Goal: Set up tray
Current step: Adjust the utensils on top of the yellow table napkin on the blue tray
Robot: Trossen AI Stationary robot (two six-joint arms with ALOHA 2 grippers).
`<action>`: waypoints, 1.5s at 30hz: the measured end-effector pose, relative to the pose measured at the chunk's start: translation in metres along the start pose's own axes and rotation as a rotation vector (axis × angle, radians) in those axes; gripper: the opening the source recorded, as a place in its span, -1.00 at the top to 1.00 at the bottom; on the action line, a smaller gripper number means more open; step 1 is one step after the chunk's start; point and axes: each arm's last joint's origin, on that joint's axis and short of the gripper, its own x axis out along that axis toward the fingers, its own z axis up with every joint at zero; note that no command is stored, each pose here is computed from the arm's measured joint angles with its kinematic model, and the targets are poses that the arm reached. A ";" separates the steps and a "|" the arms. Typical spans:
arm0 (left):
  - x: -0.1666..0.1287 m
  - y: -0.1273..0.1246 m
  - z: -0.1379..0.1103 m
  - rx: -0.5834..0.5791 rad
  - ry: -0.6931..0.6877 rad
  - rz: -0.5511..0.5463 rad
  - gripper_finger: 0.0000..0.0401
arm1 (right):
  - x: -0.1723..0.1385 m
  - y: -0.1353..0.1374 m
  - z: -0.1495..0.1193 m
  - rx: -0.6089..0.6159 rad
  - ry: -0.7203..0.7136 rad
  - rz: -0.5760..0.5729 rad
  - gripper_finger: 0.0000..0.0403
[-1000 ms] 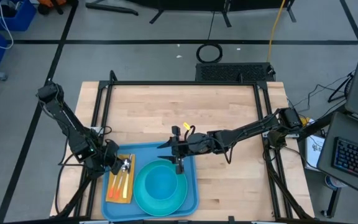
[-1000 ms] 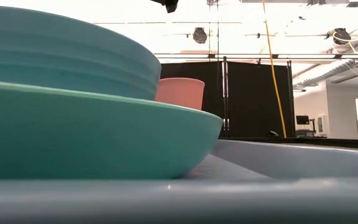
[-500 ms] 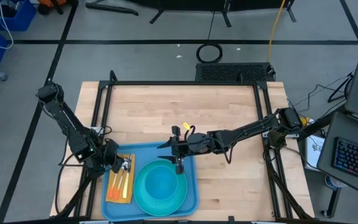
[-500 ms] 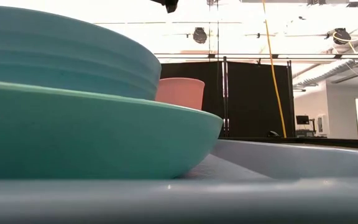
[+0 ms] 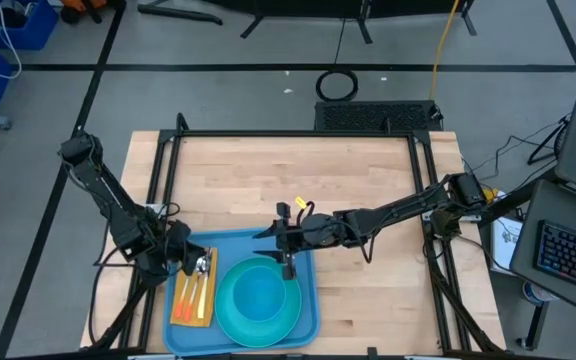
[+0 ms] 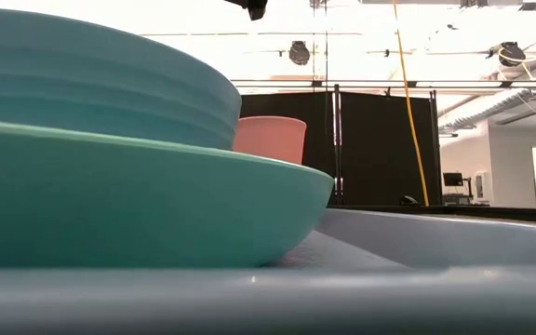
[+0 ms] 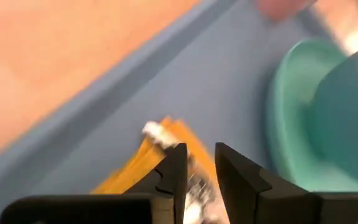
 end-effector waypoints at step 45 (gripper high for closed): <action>-0.083 -0.055 -0.019 0.761 -0.658 -0.450 0.57 | 0.112 -0.100 -0.023 0.372 0.222 0.372 0.44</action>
